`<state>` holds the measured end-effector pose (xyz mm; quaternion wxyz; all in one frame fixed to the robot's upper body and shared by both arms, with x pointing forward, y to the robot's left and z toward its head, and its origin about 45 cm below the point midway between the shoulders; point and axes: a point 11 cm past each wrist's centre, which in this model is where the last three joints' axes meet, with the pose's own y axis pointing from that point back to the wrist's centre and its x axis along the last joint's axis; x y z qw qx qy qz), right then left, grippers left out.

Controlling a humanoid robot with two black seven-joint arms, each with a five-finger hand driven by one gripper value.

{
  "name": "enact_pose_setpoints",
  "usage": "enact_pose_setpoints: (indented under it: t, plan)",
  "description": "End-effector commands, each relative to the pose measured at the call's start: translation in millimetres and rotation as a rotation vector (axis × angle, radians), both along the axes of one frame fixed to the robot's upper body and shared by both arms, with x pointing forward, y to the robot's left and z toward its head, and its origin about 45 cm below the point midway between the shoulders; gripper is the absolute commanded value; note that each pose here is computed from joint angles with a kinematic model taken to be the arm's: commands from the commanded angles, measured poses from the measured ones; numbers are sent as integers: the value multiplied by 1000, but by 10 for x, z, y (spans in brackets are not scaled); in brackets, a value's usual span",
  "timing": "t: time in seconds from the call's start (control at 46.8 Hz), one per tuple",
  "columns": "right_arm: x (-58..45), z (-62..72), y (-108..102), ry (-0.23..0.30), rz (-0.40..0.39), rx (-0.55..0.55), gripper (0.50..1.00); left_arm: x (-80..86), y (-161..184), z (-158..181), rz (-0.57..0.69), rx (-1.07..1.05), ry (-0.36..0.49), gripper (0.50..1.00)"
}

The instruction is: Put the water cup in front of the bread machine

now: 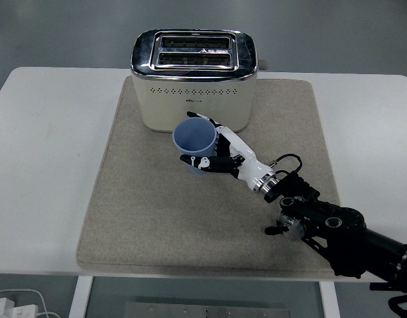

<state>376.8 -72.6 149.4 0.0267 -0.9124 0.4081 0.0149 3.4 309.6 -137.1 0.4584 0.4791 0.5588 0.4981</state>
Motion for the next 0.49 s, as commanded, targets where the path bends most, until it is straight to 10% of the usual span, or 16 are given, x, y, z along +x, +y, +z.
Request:
enact_pose_setpoints:
  t: [0.0,0.47]
  plan:
    - [-4,-1,3,1,3,1,928,0,0,0,0,0,0,1000]
    - [-4,-9,-5,2,-1,-1,928,-9,0,0,0,0,1,1000]
